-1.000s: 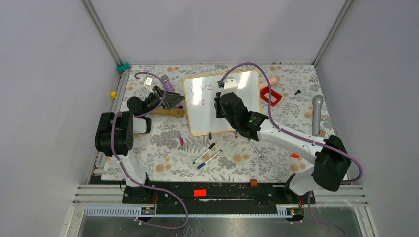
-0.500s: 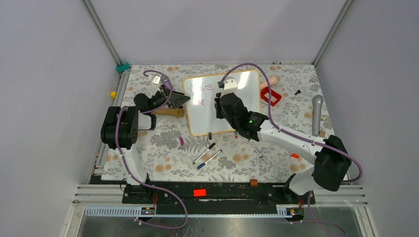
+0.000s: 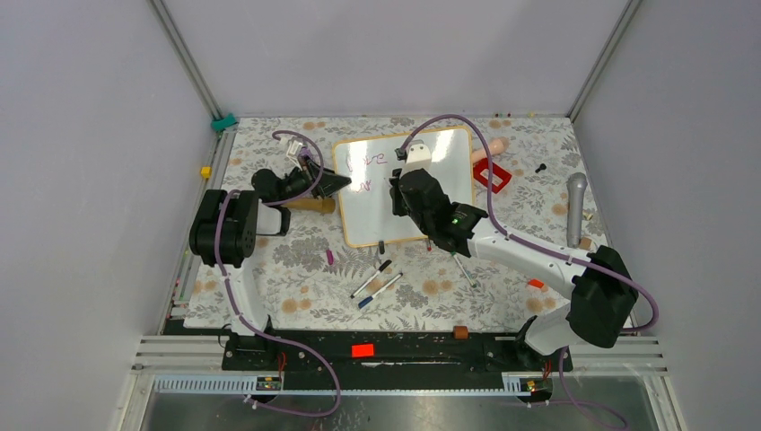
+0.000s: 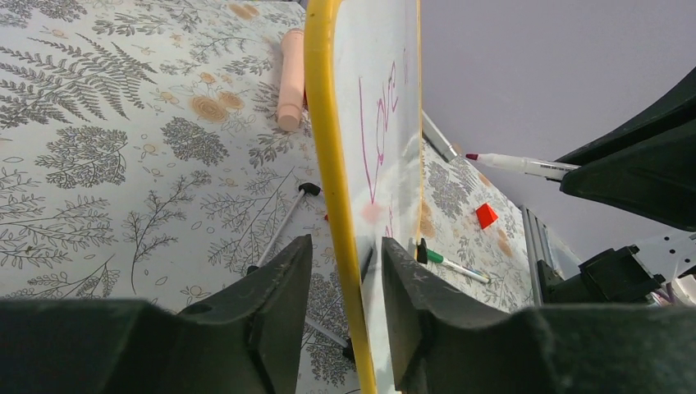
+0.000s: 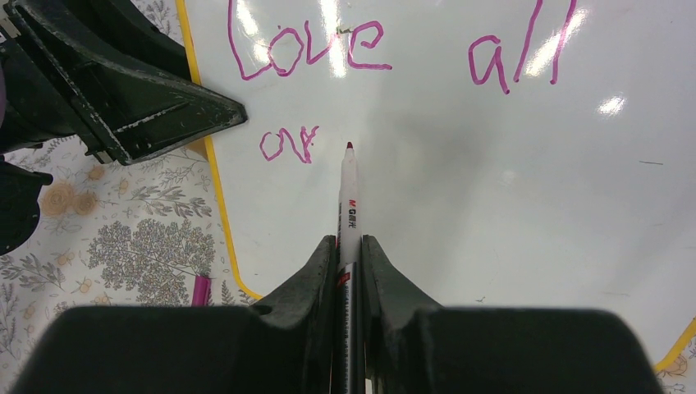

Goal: Write a sentence on the whiteboard

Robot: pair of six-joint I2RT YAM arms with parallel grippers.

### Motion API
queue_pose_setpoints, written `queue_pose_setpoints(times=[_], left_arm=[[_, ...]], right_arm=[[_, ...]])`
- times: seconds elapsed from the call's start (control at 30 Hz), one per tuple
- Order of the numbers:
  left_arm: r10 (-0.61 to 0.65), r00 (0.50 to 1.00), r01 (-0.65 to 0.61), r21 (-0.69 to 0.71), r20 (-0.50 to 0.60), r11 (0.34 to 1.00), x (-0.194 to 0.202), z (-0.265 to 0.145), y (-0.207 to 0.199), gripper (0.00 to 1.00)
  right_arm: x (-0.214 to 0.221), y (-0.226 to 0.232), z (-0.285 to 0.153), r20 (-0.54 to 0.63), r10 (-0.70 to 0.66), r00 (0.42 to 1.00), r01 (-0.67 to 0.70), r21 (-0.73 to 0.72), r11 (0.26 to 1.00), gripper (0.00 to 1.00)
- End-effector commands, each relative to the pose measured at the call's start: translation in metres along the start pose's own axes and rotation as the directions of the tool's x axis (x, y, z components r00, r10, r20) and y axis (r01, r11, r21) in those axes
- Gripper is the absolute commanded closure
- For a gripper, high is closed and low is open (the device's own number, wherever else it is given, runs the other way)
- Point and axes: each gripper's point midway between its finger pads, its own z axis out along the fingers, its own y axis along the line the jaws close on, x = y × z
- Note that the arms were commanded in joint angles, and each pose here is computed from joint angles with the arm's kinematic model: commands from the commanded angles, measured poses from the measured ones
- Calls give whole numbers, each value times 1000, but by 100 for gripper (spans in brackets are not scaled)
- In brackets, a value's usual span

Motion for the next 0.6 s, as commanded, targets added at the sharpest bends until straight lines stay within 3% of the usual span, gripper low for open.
queue_pose_setpoints(times=[0.0, 0.33, 0.57], left_arm=[[97, 995, -98, 50, 11, 994, -9, 5, -8, 67], [118, 993, -116, 94, -22, 989, -4, 5, -16, 69], [131, 991, -130, 78, -12, 988, 0, 3, -20, 91]], right_arm=[[-20, 8, -4, 57, 23, 998, -22, -17, 1000, 100], [-12, 15, 1, 5, -33, 999, 33, 21, 999, 100], [-8, 27, -1, -24, -60, 998, 61, 33, 998, 100]])
